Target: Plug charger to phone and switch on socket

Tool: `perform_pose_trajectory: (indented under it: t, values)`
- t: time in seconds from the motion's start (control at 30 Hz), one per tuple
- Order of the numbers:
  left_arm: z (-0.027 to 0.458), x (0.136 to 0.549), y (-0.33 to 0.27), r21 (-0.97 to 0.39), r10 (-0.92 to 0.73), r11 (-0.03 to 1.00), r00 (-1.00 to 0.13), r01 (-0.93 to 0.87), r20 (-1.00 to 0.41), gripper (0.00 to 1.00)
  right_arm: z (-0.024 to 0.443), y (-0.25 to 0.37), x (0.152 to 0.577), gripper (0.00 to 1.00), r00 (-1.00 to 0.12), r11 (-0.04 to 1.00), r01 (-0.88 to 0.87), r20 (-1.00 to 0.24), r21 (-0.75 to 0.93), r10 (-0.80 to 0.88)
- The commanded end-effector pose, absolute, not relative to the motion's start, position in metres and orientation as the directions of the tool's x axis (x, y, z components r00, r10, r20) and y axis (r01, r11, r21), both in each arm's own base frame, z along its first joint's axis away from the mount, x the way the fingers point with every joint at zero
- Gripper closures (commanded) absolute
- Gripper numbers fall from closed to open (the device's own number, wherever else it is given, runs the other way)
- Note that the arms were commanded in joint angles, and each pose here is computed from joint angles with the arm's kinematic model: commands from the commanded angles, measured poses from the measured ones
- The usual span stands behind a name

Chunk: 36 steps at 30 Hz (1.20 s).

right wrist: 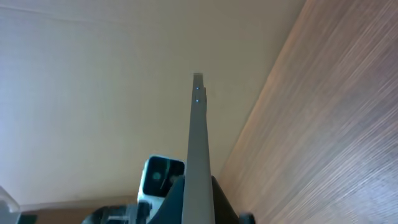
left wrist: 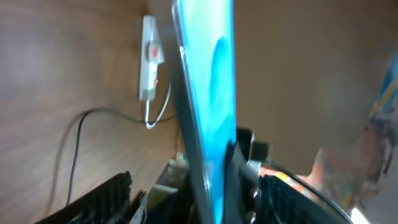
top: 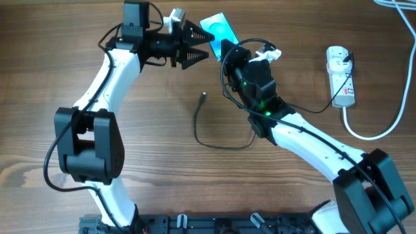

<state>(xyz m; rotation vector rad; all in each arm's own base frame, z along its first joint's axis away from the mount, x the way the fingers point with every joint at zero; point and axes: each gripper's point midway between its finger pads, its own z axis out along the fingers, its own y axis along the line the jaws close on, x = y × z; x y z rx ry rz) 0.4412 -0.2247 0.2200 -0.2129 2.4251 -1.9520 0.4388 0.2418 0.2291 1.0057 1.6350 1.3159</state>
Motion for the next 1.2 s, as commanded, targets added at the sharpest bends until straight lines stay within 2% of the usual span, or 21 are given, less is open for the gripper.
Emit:
perform_pose_trajectory:
  t: [0.0, 0.1, 0.3, 0.37, 0.43, 0.6, 0.7, 0.8, 0.87, 1.03, 1.07, 1.17]
  values:
    - [0.24, 0.449, -0.224, -0.973, -0.164, 0.177, -0.979, -0.148, 0.119, 0.33, 0.242, 0.255, 0.435, 0.96, -0.428, 0.072, 0.092, -0.026, 0.993, 0.904]
    - [0.242, 0.451, -0.224, -0.971, -0.174, 0.168, -0.975, -0.17, 0.141, 0.37, 0.242, 0.26, 0.432, 0.96, -0.44, 0.029, 0.112, 0.023, 0.993, 0.897]
    - [0.243, 0.45, -0.224, -0.97, -0.171, 0.166, -0.974, -0.178, 0.149, 0.54, 0.238, 0.276, 0.423, 0.96, -0.452, -0.059, 0.169, 0.13, 0.984, 0.882]
    - [0.243, 0.449, -0.226, -0.97, -0.168, 0.167, -0.974, -0.177, 0.149, 0.57, 0.238, 0.279, 0.421, 0.96, -0.453, -0.091, 0.188, 0.169, 0.978, 0.875]
    - [0.243, 0.449, -0.227, -0.97, -0.166, 0.168, -0.975, -0.176, 0.149, 0.59, 0.237, 0.284, 0.419, 0.96, -0.461, -0.095, 0.194, 0.176, 0.976, 0.87]
    - [0.242, 0.45, -0.227, -0.969, -0.17, 0.168, -0.973, -0.181, 0.153, 0.73, 0.234, 0.289, 0.414, 0.96, -0.466, -0.103, 0.216, 0.195, 0.971, 0.863]
    - [0.242, 0.45, -0.227, -0.967, -0.172, 0.166, -0.971, -0.192, 0.163, 0.85, 0.229, 0.289, 0.414, 0.96, -0.463, -0.092, 0.23, 0.192, 0.969, 0.865]
    - [0.242, 0.45, -0.227, -0.967, -0.172, 0.166, -0.971, -0.192, 0.163, 0.89, 0.228, 0.289, 0.414, 0.96, -0.462, -0.09, 0.234, 0.192, 0.968, 0.866]
    - [0.242, 0.45, -0.227, -0.967, -0.172, 0.166, -0.971, -0.192, 0.163, 0.96, 0.228, 0.289, 0.414, 0.96, -0.461, -0.094, 0.236, 0.197, 0.967, 0.865]
    - [0.242, 0.451, -0.227, -0.967, -0.181, 0.17, -0.97, -0.193, 0.161, 0.96, 0.227, 0.288, 0.414, 0.96, -0.454, -0.109, 0.25, 0.216, 0.962, 0.864]
    - [0.241, 0.451, -0.227, -0.966, -0.183, 0.171, -0.97, -0.192, 0.161, 0.96, 0.225, 0.288, 0.413, 0.93, -0.453, -0.105, 0.255, 0.215, 0.961, 0.865]
    - [0.24, 0.454, -0.226, -0.967, -0.195, 0.178, -0.969, -0.185, 0.15, 0.96, 0.219, 0.287, 0.413, 0.77, -0.449, -0.091, 0.273, 0.211, 0.958, 0.868]
